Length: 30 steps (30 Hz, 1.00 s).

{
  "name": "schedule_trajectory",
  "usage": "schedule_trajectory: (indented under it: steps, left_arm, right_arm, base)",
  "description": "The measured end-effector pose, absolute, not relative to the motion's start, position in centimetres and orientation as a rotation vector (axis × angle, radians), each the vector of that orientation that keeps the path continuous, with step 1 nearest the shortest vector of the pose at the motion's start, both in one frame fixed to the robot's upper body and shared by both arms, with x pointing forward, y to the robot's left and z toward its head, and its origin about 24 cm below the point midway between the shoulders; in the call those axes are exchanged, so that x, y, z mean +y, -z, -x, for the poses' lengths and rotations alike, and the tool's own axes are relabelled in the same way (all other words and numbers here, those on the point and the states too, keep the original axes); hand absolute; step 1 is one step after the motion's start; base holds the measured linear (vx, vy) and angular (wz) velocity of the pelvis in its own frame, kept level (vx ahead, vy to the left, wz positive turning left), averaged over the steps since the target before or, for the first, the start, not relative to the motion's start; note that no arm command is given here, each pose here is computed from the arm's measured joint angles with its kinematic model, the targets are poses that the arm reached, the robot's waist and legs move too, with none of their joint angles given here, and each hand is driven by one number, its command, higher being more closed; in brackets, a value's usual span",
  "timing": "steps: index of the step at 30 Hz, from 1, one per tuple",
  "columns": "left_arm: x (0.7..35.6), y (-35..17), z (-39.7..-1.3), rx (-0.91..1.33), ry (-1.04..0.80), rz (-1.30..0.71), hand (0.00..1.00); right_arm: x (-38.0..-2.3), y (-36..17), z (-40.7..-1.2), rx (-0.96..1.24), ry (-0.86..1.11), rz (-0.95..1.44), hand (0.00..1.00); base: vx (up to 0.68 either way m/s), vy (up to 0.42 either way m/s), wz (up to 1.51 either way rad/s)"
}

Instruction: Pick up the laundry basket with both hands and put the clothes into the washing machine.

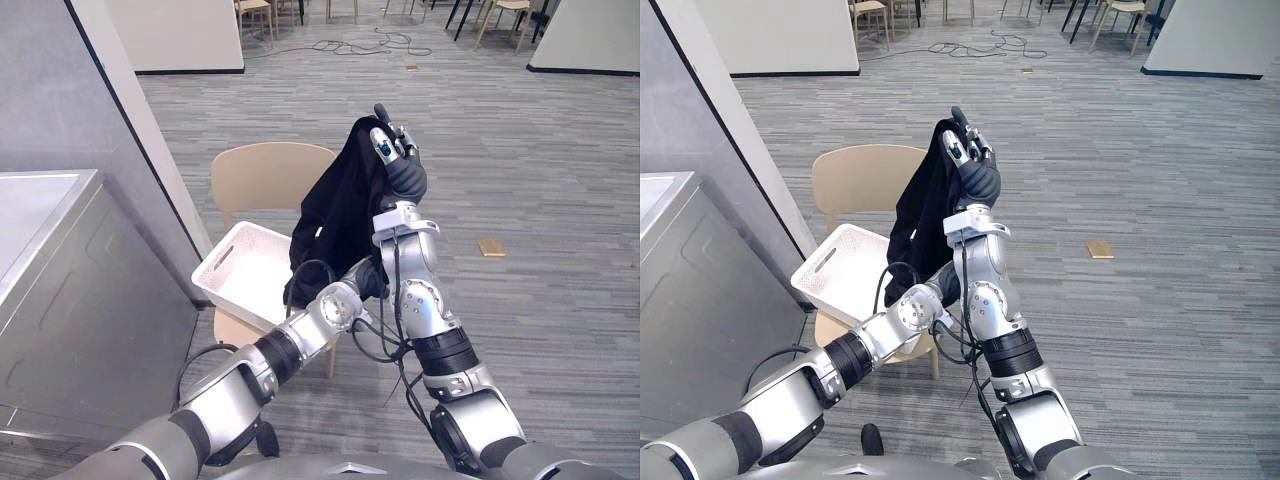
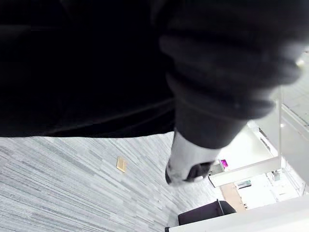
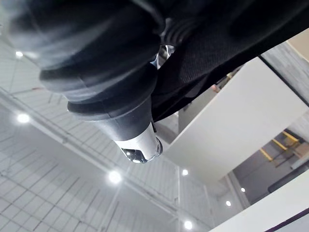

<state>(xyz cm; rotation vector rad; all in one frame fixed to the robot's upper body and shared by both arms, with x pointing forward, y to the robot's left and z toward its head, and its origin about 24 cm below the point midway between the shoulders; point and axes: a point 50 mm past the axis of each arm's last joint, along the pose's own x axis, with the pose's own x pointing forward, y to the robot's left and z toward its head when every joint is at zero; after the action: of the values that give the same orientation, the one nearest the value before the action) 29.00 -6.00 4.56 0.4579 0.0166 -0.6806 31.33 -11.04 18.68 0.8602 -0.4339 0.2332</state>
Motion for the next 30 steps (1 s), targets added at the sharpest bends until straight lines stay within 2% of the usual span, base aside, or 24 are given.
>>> schedule_trajectory:
  steps: [9, 17, 18, 20, 24, 28, 30]
  left_arm:
    - [-6.4, -5.8, -29.4, 0.021, 0.667, -0.367, 1.00]
    - [-5.6, -6.9, -30.4, 0.072, 0.566, -0.171, 1.00]
    - [-5.1, -7.5, -31.0, 0.077, 0.525, -0.107, 1.00]
    - [-4.0, -8.7, -32.4, 0.074, 0.447, -0.031, 1.00]
    - [1.3, -12.3, -36.3, 0.025, 0.224, 0.145, 1.00]
    - [11.0, -16.7, -38.3, -0.145, -0.041, 0.342, 1.00]
    - [14.0, -18.5, -37.7, -0.254, -0.108, 0.425, 1.00]
  right_arm:
    - [-10.9, -18.8, -31.2, -0.440, -0.238, -0.871, 1.00]
    - [-10.9, -19.7, -31.0, -0.469, -0.239, -0.884, 1.00]
    - [-11.0, -19.7, -31.0, -0.470, -0.230, -0.884, 0.00]
    - [-11.8, -19.9, -31.0, -0.486, -0.206, -0.884, 0.00]
    - [-14.9, -20.0, -29.5, -0.576, -0.119, -0.919, 0.00]
    - [-19.0, -18.0, -26.1, -0.646, 0.022, -0.905, 0.00]
    - [-20.7, -16.4, -25.1, -0.627, 0.109, -0.874, 0.00]
  base:
    - [0.00, 0.000, 0.00]
    - [0.00, 0.000, 0.00]
    - [0.00, 0.000, 0.00]
    - [0.00, 0.000, 0.00]
    - [0.00, 0.000, -0.04]
    - [0.00, 0.000, -0.08]
    - [-0.01, 0.006, 0.02]
